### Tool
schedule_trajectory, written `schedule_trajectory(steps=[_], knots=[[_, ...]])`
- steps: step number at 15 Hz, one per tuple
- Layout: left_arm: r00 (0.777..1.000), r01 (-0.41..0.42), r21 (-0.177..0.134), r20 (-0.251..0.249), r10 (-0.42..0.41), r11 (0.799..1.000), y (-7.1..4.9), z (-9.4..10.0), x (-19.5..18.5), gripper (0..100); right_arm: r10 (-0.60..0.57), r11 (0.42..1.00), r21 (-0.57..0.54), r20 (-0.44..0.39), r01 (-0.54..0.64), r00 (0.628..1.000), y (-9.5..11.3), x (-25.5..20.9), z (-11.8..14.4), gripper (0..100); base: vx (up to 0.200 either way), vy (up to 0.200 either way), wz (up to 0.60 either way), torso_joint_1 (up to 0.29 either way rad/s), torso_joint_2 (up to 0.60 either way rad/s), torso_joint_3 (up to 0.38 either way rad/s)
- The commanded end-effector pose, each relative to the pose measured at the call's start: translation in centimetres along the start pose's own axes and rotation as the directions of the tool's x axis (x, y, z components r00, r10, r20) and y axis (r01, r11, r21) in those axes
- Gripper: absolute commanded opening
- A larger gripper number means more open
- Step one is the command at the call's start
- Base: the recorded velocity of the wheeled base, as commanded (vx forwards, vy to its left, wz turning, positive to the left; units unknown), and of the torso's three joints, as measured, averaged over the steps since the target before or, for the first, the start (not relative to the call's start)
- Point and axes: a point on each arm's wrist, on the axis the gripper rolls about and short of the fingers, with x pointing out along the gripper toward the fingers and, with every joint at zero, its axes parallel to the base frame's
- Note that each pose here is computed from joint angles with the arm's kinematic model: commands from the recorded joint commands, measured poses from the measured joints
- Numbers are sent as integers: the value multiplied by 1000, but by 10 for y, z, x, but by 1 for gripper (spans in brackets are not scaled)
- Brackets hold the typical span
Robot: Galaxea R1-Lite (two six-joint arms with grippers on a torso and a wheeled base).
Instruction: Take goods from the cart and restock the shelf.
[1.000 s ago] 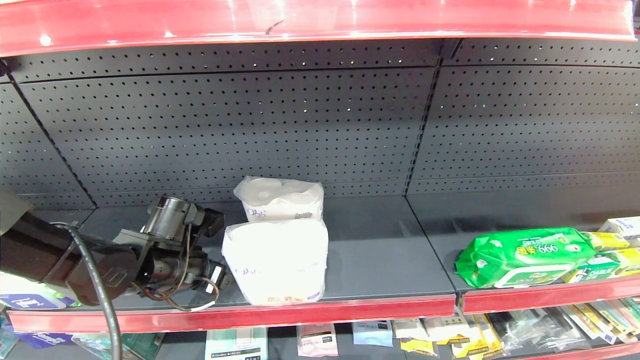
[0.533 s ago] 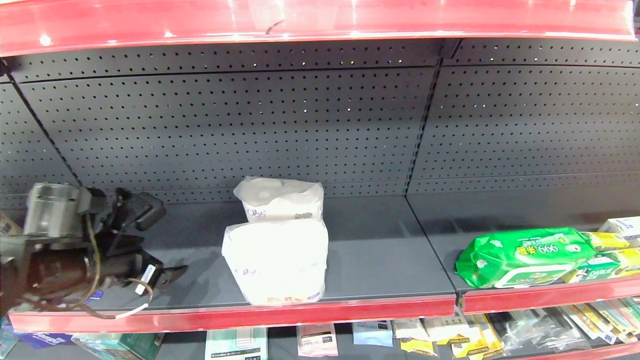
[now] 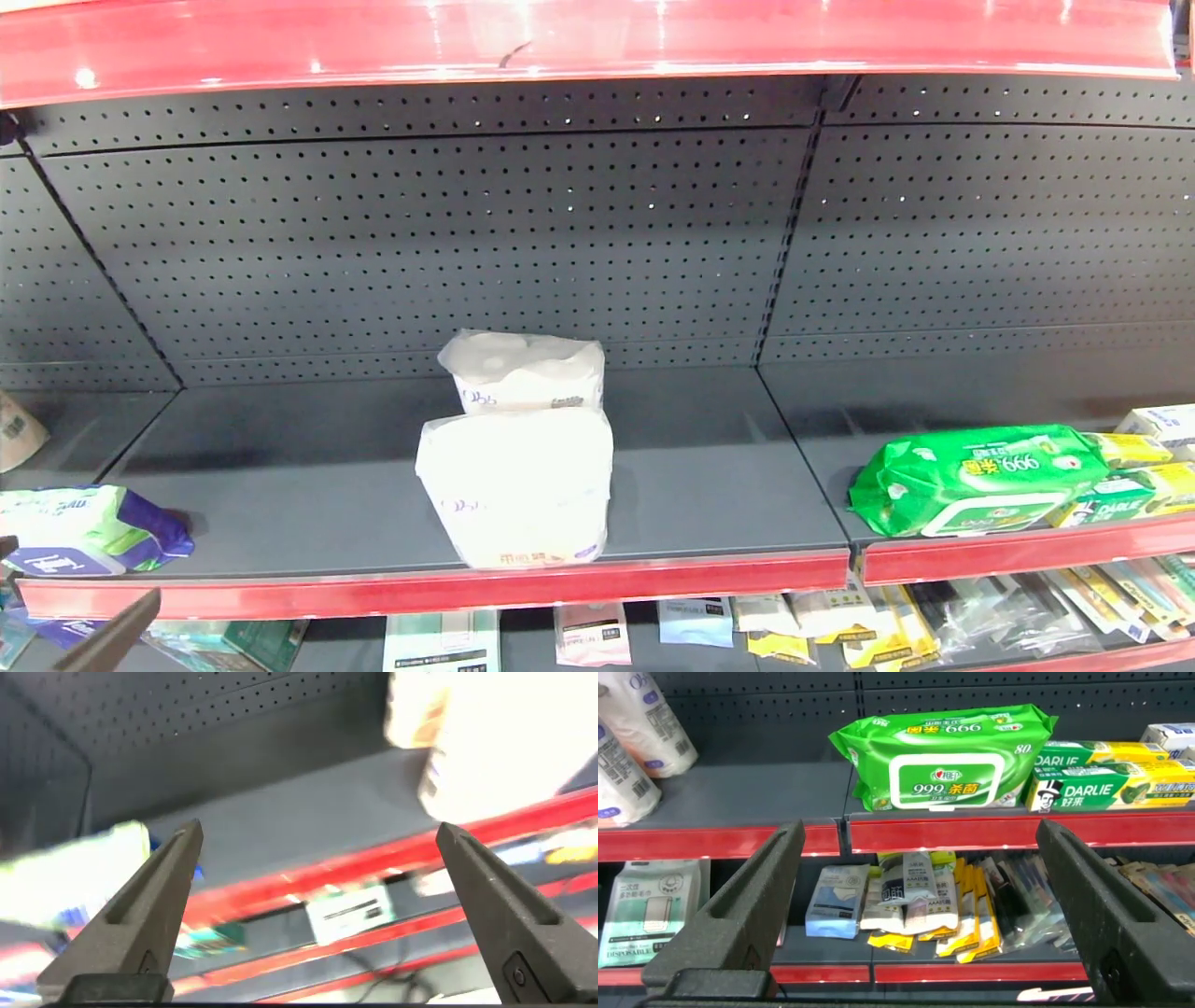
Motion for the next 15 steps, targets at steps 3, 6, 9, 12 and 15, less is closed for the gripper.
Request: schedule_trajectory(steps=[3, 6, 9, 12, 15], knots=[[990, -25, -65, 137, 34, 998, -23, -91, -38, 100, 1, 1000, -1, -1, -1, 1000, 0, 0, 0, 100, 0, 0, 0, 0, 0, 0], [965, -98, -124, 232, 125, 987, -20, -93, -30, 100, 1, 1000, 0, -1, -1, 1000, 0, 0, 0, 100, 0, 0, 0, 0, 0, 0], [926, -286, -214, 191, 327, 934, -16, -95, -31, 100, 9, 1000, -4, -1, -9, 1000, 0, 0, 0, 100, 0, 0, 0, 0, 0, 0], [931, -260, -244, 195, 310, 934, -16, -94, -31, 100, 9, 1000, -6, -1, -9, 1000, 0, 0, 0, 100, 0, 0, 0, 0, 0, 0], [957, -151, -160, 221, 185, 975, -19, -94, -30, 100, 9, 1000, -6, -1, -9, 1000, 0, 0, 0, 100, 0, 0, 0, 0, 0, 0]])
